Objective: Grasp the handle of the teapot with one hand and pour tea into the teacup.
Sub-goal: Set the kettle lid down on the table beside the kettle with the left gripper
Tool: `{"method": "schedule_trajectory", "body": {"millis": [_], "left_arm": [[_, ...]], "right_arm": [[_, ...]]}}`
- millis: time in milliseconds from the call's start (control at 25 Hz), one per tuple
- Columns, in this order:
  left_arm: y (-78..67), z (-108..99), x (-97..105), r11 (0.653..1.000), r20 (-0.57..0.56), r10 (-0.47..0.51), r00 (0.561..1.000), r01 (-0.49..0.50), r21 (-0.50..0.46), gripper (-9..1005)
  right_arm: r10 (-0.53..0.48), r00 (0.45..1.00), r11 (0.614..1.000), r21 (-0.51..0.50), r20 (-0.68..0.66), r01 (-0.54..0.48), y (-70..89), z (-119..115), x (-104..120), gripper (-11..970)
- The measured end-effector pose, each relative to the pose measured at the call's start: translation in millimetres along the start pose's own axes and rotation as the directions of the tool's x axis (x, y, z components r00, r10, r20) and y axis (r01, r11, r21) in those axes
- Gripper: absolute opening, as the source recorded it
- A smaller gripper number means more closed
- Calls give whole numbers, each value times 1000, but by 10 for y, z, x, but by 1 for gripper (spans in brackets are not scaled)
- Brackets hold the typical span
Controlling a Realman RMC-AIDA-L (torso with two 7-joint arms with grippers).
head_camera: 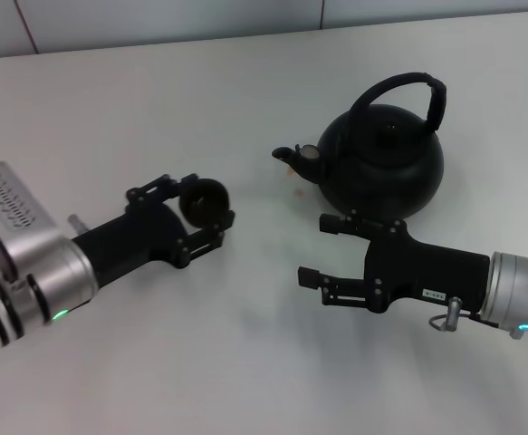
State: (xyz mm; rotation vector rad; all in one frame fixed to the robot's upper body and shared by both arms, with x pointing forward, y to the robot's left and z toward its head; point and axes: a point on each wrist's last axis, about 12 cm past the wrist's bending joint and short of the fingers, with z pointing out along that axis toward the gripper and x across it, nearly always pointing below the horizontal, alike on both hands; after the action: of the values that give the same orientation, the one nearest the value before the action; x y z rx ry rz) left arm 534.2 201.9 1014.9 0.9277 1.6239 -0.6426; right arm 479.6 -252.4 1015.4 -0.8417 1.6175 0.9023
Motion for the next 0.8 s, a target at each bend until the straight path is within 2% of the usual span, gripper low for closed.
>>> {"method": "schedule_trajectory", "body": {"millis": [320, 800], "left_arm": [[-21, 128, -61, 999, -13, 8, 1000, -8, 31, 687], [-50, 201, 14, 999, -93, 41, 995, -40, 14, 686]], "right_arm": [[2, 1000, 1000, -2, 1, -2, 11, 4, 8, 833], [5, 1000, 1000, -1, -3, -5, 17, 7, 17, 833]]}}
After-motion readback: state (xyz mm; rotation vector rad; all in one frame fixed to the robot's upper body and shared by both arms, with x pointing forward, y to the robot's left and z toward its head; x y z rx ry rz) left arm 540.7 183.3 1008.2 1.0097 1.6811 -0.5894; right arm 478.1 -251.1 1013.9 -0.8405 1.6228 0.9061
